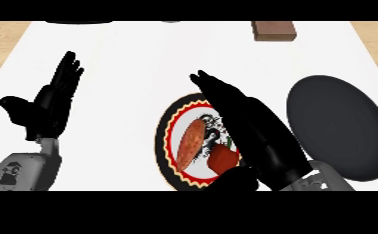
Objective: Pick the sweet potato from the plate and place it in the pan
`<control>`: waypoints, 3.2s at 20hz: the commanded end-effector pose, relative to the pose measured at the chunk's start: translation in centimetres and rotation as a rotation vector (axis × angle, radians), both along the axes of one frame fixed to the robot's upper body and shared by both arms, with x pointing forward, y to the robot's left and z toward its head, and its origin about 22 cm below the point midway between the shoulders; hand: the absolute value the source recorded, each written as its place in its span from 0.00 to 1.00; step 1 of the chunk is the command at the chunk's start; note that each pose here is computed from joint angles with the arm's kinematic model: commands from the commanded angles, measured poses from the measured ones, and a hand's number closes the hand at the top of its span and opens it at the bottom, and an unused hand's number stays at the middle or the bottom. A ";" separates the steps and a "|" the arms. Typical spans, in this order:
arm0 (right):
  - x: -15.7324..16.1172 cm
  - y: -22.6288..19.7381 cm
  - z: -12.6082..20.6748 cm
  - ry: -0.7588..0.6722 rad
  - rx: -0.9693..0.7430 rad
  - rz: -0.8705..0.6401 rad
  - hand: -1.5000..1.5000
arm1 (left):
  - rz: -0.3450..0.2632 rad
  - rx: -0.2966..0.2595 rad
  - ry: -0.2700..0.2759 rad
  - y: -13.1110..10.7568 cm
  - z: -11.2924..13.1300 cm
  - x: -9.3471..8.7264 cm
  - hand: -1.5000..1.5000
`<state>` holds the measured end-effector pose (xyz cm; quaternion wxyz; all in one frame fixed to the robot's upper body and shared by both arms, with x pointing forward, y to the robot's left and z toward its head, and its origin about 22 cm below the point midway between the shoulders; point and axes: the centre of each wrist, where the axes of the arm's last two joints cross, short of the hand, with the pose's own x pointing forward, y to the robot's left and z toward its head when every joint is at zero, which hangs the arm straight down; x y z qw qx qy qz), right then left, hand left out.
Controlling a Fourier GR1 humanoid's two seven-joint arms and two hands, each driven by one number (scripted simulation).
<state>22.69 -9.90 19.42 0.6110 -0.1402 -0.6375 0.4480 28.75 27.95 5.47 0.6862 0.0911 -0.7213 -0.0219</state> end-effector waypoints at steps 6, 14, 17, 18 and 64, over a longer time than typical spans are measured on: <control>0.7 0.9 -2.4 0.038 -0.107 -0.115 0.00 | 0.005 0.007 -0.005 0.7 0.0 1.3 0.50; 3.0 2.0 -5.5 0.141 -0.123 -0.055 0.00 | 0.001 0.011 0.005 -0.6 -0.5 -0.1 0.50; 2.9 2.5 -5.5 0.156 -0.113 -0.007 0.00 | -0.010 -0.005 0.000 -2.4 -1.1 0.1 0.50; 3.1 1.7 -7.4 0.177 -0.146 -0.006 0.00 | 0.002 0.005 0.011 -0.1 0.0 0.2 0.50; 4.8 7.6 -15.7 0.258 -0.476 0.194 1.00 | -0.013 0.006 0.003 0.2 -2.1 0.7 0.50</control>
